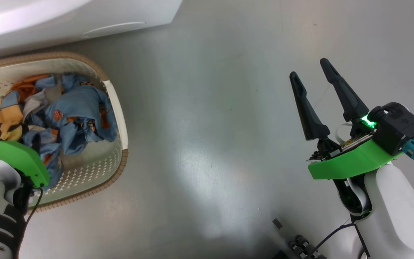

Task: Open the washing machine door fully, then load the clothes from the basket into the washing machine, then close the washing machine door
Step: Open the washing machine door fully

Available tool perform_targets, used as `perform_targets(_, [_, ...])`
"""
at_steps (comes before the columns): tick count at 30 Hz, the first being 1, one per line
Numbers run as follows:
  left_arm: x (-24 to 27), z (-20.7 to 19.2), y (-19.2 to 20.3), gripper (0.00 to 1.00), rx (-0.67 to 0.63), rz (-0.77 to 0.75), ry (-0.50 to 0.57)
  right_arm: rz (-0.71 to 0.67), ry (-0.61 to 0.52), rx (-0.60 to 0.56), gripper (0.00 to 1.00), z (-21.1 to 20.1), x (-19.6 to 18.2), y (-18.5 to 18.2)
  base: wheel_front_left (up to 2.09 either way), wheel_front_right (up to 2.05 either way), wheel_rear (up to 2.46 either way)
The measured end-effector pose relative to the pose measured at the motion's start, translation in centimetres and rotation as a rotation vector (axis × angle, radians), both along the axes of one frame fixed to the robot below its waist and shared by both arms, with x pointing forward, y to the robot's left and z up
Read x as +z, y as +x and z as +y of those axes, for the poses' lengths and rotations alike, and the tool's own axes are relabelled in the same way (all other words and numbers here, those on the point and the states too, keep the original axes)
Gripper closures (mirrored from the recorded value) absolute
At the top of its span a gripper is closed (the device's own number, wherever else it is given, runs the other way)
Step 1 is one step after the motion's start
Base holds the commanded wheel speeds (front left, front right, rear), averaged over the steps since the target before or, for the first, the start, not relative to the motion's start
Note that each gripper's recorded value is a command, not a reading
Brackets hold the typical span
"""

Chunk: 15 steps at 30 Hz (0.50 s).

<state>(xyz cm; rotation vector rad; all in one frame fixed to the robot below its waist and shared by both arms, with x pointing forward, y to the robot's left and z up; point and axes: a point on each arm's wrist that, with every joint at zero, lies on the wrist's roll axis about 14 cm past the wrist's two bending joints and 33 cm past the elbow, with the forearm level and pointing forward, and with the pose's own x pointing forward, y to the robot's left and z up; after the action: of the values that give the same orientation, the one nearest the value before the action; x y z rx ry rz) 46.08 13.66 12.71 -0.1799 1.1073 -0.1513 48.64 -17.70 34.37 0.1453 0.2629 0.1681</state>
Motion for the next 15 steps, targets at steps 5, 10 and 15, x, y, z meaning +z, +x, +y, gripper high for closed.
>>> perform_targets(5, [0.2,0.0,0.3,1.0,0.004,-0.004,-0.002,-0.003,0.001,0.002,0.0,0.1,0.1,0.1,0.0,0.0,0.0])
perform_targets(10, [0.5,-0.1,0.6,1.0,0.013,-0.015,-0.007,-0.008,0.004,0.006,0.0,0.2,0.3,0.2,0.0,0.0,0.0])
perform_targets(15, [1.6,-0.1,1.4,1.0,0.065,-0.063,-0.027,-0.024,0.01,0.011,0.0,0.5,0.9,0.3,0.0,0.0,0.0])
